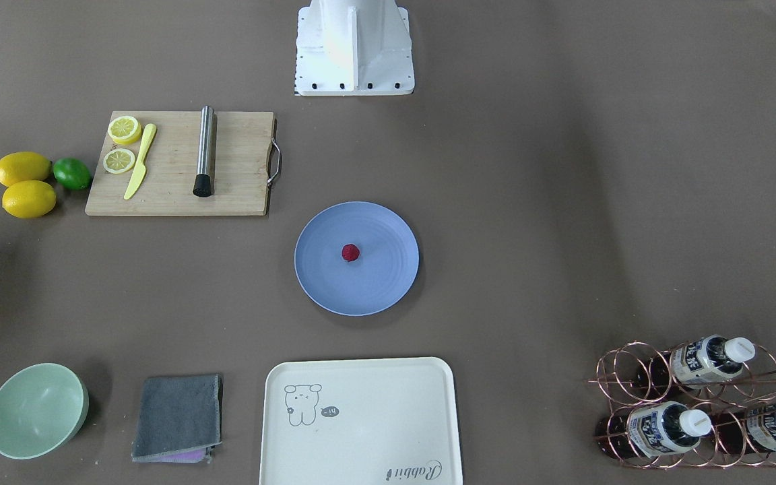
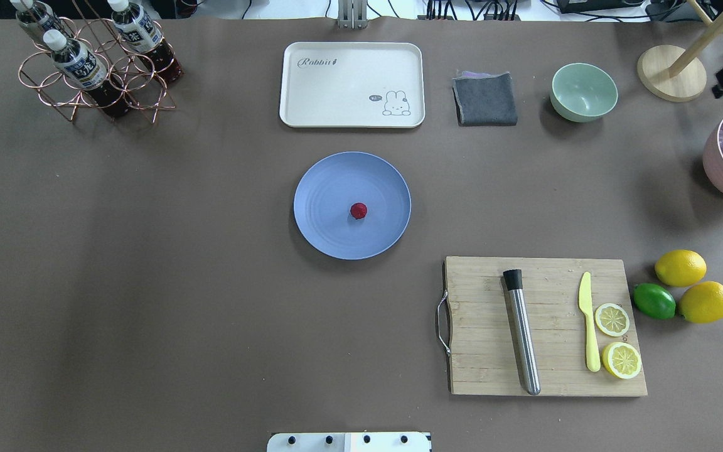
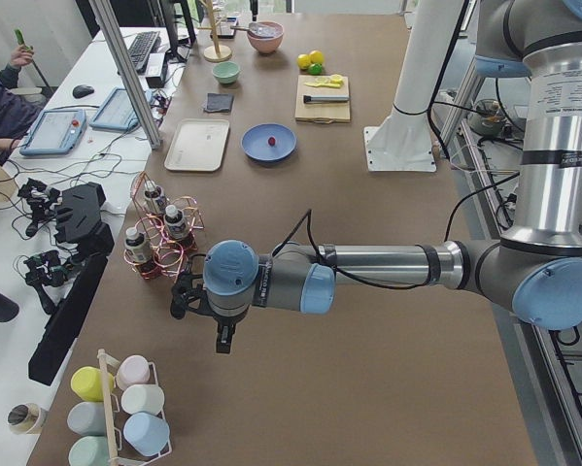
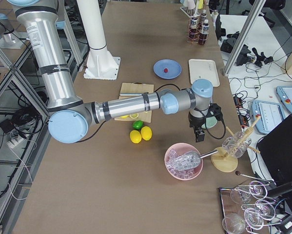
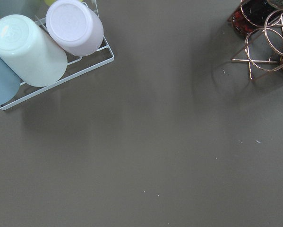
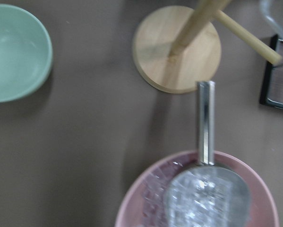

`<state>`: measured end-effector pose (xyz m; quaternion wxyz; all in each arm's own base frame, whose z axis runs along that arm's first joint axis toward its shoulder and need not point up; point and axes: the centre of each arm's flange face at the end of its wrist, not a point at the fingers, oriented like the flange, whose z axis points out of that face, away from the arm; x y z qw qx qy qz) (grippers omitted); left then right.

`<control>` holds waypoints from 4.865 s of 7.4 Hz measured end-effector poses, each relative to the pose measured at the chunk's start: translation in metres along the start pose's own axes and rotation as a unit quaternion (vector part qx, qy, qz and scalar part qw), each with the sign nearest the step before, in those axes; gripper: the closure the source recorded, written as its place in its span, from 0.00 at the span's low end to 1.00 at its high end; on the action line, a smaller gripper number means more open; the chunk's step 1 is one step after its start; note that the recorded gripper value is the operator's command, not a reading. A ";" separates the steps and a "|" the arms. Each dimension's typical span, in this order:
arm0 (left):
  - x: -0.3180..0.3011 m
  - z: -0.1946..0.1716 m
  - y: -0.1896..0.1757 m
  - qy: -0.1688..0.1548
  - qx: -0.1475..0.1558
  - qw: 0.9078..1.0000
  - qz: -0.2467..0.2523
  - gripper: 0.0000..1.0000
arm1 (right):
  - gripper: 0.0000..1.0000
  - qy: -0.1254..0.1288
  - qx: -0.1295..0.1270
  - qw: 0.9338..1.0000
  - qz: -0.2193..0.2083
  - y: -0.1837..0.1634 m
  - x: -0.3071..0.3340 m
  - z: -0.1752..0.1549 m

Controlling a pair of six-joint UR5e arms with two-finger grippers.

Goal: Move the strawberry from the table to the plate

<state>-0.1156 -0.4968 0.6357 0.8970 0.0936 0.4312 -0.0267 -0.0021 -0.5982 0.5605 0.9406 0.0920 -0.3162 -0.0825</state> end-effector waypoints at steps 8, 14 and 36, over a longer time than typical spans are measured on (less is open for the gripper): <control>-0.026 0.026 0.028 -0.067 -0.055 0.995 -0.042 0.02 | 0.00 -0.002 -0.029 0.999 0.039 0.101 0.102 0.011; -0.036 0.035 0.033 -0.065 -0.063 0.994 -0.053 0.02 | 0.00 -0.001 -0.045 0.998 0.032 0.115 0.097 0.030; -0.037 0.037 0.035 -0.050 -0.065 0.995 -0.058 0.02 | 0.00 -0.007 -0.047 0.999 0.023 0.116 0.089 0.033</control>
